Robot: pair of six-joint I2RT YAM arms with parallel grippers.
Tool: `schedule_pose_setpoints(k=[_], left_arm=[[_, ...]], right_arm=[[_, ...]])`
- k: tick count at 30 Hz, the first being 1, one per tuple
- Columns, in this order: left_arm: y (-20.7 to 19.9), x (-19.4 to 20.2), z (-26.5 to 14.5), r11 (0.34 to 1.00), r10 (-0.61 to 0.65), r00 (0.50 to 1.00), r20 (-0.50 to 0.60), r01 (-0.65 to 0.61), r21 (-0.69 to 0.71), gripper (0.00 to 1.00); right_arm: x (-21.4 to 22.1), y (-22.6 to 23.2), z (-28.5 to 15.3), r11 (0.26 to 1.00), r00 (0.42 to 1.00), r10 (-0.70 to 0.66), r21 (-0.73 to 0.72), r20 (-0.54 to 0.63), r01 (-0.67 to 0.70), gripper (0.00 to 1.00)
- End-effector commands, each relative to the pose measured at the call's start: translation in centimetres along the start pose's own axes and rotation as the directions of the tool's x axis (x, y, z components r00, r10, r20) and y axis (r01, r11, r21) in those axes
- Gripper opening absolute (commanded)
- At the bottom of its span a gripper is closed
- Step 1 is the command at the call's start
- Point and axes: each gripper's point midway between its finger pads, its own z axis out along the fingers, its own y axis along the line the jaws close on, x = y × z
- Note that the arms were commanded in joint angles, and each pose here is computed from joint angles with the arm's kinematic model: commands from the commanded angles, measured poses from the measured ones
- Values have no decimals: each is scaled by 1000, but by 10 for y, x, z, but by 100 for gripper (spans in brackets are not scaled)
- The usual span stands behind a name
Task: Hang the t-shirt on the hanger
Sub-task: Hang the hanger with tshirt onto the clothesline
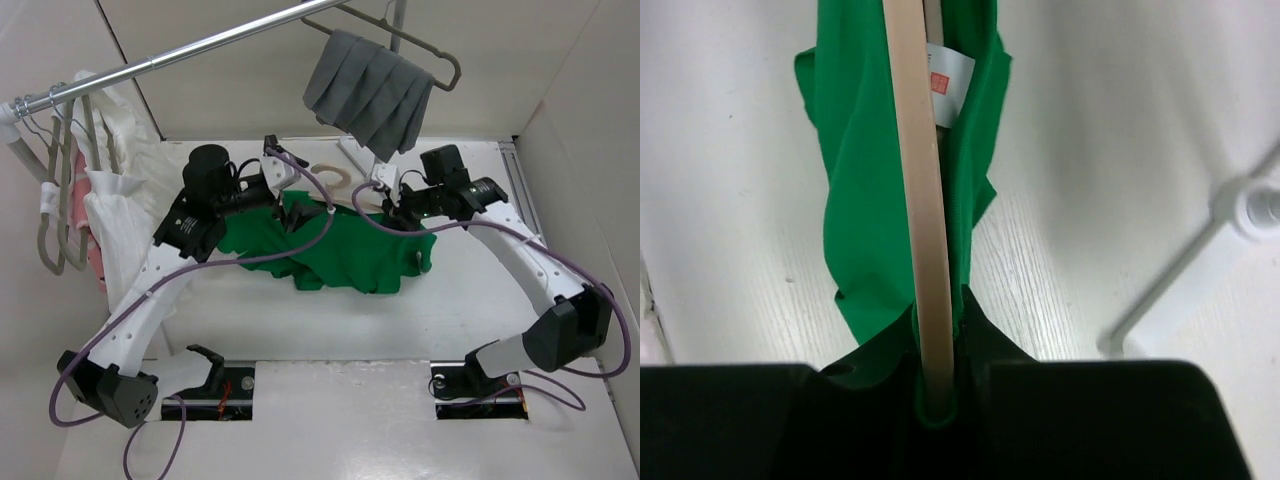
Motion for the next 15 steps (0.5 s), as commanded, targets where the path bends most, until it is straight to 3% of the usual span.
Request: schedule_pose_setpoints(k=[1, 5, 8, 15], left_arm=[[32, -38, -18, 973, 71, 993, 99, -47, -228, 100], [56, -55, -36, 913, 65, 984, 166, 8, -407, 100], [58, -58, -48, 885, 71, 979, 191, 27, -465, 100], [25, -40, -53, 912, 26, 978, 208, 62, -406, 100]], right_arm=[[-37, -20, -38, 990, 994, 31, 134, 102, -45, 0], [-51, -36, -61, 977, 992, 53, 200, 114, -75, 0], [-67, -50, -77, 964, 994, 61, 252, 94, -82, 0], [-139, -97, -128, 914, 984, 24, 395, 179, -94, 0]])
